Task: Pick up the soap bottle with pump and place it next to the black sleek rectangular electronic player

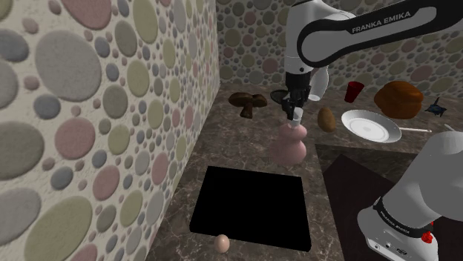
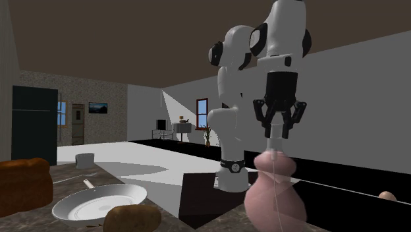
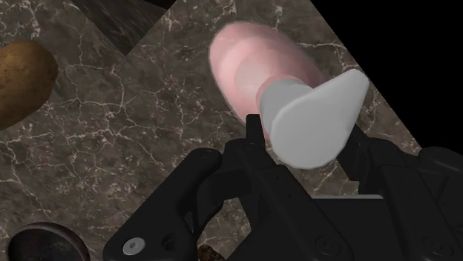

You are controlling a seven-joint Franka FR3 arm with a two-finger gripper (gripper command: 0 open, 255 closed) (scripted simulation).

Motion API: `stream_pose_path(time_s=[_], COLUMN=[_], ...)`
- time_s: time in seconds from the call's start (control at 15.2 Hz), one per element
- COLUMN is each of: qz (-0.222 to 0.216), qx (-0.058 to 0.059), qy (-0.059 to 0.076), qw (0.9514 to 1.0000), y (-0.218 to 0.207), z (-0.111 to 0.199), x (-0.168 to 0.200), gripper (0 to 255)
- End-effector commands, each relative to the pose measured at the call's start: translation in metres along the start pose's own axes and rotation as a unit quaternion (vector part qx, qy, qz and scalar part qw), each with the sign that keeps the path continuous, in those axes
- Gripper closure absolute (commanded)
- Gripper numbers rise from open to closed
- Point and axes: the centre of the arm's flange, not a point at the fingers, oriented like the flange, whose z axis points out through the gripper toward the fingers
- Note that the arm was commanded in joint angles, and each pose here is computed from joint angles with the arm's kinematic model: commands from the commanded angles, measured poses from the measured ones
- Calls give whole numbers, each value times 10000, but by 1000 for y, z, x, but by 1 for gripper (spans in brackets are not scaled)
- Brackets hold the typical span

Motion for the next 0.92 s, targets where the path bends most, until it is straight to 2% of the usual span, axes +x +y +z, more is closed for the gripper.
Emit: stream_pose_path(time_s=[0.0, 0.13, 0.2, 0.53, 0.79, 0.86], qz=[0, 0, 0, 0, 0, 0], qx=[1, 1, 1, 1, 1, 1], qy=[6, 6, 6, 6, 6, 6], qw=[10000, 10000, 10000, 10000, 10000, 10000], y=[0, 0, 0, 0, 0, 0], z=[0, 0, 0, 0, -50, -50], x=[0, 0, 0, 0, 0, 0], gripper=[255, 255, 0, 0, 0, 0])
